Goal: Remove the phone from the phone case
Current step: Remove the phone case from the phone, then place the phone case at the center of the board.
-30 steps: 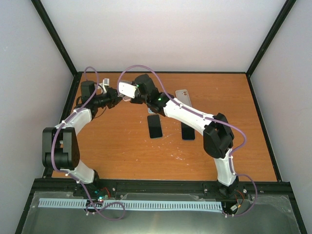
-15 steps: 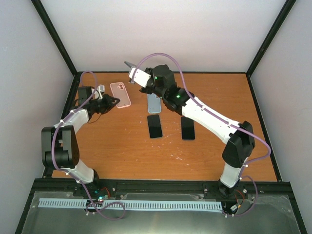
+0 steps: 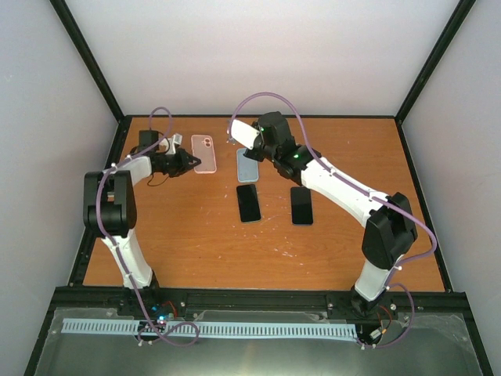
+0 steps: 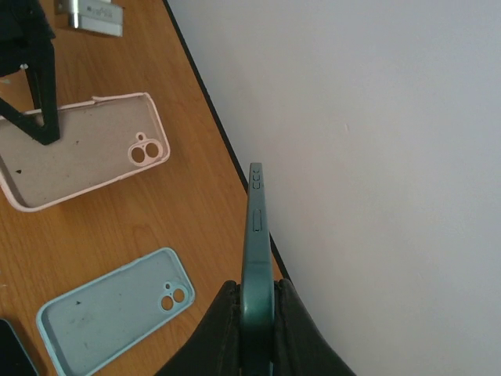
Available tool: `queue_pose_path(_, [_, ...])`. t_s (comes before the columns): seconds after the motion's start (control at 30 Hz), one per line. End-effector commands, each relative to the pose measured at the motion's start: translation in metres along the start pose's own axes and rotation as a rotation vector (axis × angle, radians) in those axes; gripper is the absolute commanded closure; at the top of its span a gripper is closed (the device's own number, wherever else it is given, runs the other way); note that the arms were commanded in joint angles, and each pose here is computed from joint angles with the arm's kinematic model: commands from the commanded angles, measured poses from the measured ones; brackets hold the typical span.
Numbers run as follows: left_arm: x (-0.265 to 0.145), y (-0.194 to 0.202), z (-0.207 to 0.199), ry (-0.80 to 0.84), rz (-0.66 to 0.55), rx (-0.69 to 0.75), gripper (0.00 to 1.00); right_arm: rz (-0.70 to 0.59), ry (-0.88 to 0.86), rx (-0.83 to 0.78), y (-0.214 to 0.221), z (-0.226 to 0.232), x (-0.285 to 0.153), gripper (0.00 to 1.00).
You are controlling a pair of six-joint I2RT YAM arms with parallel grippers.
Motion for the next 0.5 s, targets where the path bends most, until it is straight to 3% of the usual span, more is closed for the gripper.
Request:
queue_pose_path(0.0, [0.012,-0.004,0.009,-0.036,0.043,0.032,0.99,-0.093,0.105,0.033,-0.024,-0.039,-0.031,0.97])
queue_pose_path(0.47, [0.032,-0.003,0.054,-0.187,0.115,0.023,0.99,-0.069,0.100,0.038,-0.013,-0.041,-0.025,0.97])
Point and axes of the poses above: each gripper's point midway between its finger pads, its own x axis out along the fingers, its own z axis along the line the jaws close on, y = z × x, the point moved 2 cm from there along -x, back along the fingers, and after that the axes turned 1 degree about -x, right-handed, at the moved point
